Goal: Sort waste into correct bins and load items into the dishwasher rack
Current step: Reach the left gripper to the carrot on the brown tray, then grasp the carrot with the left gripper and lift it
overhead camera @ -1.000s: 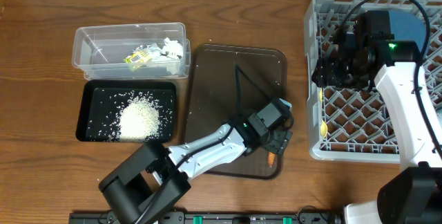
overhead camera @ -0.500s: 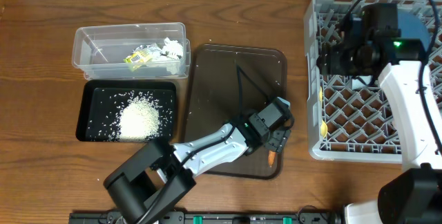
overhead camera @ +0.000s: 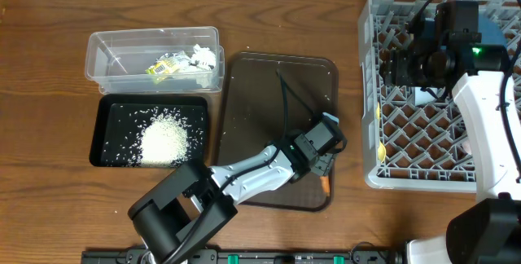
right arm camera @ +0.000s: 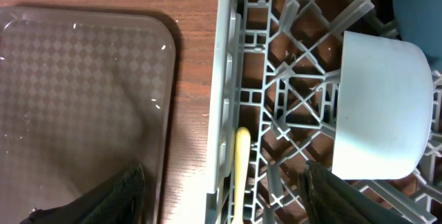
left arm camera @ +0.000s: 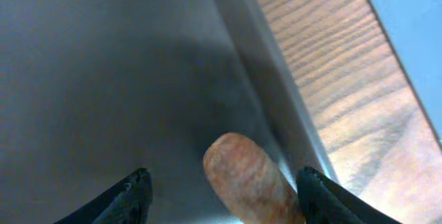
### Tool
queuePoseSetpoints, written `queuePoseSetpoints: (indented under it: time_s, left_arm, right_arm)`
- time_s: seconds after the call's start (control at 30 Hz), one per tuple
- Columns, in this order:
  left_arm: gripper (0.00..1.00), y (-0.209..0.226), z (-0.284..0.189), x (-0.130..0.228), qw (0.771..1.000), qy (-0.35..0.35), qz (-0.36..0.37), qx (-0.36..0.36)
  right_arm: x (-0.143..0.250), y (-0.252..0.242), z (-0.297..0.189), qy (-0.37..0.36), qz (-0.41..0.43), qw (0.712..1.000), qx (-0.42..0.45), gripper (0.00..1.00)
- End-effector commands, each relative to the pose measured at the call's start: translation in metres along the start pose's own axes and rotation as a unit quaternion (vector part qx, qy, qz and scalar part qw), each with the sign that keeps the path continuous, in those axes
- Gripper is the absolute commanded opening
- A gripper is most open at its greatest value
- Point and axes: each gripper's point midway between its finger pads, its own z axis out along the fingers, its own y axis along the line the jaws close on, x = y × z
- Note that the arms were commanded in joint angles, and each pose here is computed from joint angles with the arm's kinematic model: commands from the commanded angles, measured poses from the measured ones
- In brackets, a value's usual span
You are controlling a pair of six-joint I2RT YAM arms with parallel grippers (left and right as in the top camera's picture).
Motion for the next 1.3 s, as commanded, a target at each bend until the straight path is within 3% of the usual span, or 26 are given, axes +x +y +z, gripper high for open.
queuePoseSetpoints:
  time_s: [0.0,0.23,0.4,0.87,1.07,1.27]
  left_arm:
    - [0.67,0.011,0.008,-0.001,0.999,-0.002,0.003,-0.031]
    - [0.64,0.013,0.009,0.000,0.999,0.000,0.003,-0.037]
    - [0.36,0.011,0.005,-0.001,0.999,0.000,0.003,-0.032]
    - [0.34,0.023,0.003,-0.010,0.999,-0.008,-0.012,-0.038]
    - [0.36,0.079,-0.006,-0.022,0.994,-0.009,-0.061,-0.090]
    - [0.46,0.126,-0.009,-0.025,0.987,-0.003,-0.111,-0.117]
  right_arm:
    - [-0.010,0.000,-0.014,-0.023,-0.008,1.000,0.002,0.71]
    - [-0.009,0.000,-0.014,-0.020,-0.007,1.000,0.002,0.71]
    - [-0.009,0.000,-0.014,-0.021,-0.007,1.000,0.002,0.71]
    - [-0.009,0.000,-0.014,-0.020,-0.007,1.000,0.002,0.72]
    - [-0.007,0.000,-0.014,-0.016,-0.006,1.000,0.002,0.72]
    - [-0.007,0.000,-0.014,-0.016,-0.007,1.000,0.002,0.72]
